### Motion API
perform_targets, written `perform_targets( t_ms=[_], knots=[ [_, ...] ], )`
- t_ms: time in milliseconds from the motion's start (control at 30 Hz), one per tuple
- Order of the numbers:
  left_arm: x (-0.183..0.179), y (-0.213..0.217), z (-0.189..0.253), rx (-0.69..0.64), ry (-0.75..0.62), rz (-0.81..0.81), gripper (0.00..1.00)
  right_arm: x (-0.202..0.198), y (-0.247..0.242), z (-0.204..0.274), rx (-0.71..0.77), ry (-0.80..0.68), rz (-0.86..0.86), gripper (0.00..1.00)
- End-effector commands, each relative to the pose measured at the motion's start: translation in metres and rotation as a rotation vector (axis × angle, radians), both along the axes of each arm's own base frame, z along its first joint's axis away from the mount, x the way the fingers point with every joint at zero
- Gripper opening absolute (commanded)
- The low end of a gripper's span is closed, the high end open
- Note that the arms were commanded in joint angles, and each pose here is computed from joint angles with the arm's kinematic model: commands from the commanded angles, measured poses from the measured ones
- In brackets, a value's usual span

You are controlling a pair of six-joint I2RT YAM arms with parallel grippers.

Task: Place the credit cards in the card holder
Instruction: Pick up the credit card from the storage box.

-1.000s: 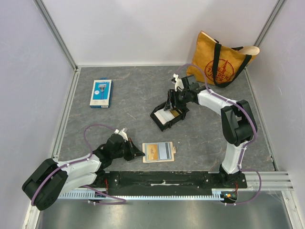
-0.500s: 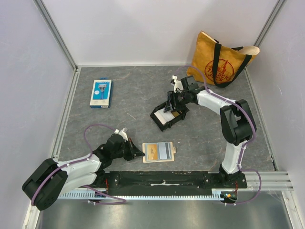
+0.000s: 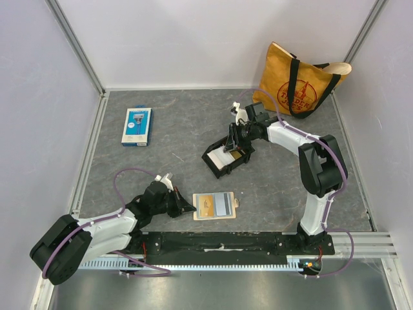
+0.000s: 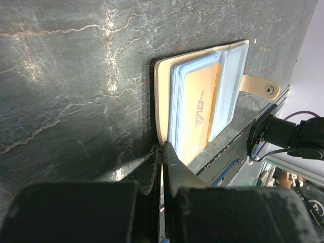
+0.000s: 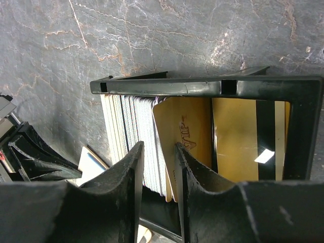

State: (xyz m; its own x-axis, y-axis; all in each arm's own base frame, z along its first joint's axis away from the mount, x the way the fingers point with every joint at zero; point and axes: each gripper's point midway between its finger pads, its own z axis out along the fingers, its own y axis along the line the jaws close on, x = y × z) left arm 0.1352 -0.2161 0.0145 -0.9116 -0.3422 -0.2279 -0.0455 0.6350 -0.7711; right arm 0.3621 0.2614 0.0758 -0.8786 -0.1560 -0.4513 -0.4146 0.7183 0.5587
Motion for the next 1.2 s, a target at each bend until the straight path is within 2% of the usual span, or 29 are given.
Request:
perform_targets(
  t_ms=[0,200,333,500,633,867,1167],
  knots=[
    [-0.01,0.01,-0.015,0.056,0.026,-0.019,0.02,0.0,0.005,0.032,0.043,-0.054,0.018,0.36],
    [-0.011,0.01,-0.015,0.054,0.026,-0.018,0.02,0.001,0.005,0.029,0.036,-0.051,0.014,0.25],
    [-0.011,0.01,-0.015,0.053,0.024,-0.019,0.02,0.003,0.003,0.026,0.028,-0.049,0.006,0.21],
    [-0.011,0.01,-0.016,0.055,0.027,-0.019,0.02,0.004,0.001,0.024,0.018,-0.051,-0.001,0.08],
    [-0.012,0.01,-0.016,0.054,0.028,-0.019,0.02,0.008,-0.002,0.02,0.0,-0.051,-0.021,0.02],
    [-0.012,0.011,-0.017,0.058,0.027,-0.018,0.02,0.013,-0.009,0.008,-0.051,-0.049,-0.057,0.0],
    [-0.012,0.01,-0.017,0.061,0.031,-0.022,0.02,-0.002,-0.005,-0.014,-0.172,-0.057,-0.004,0.01]
  ],
)
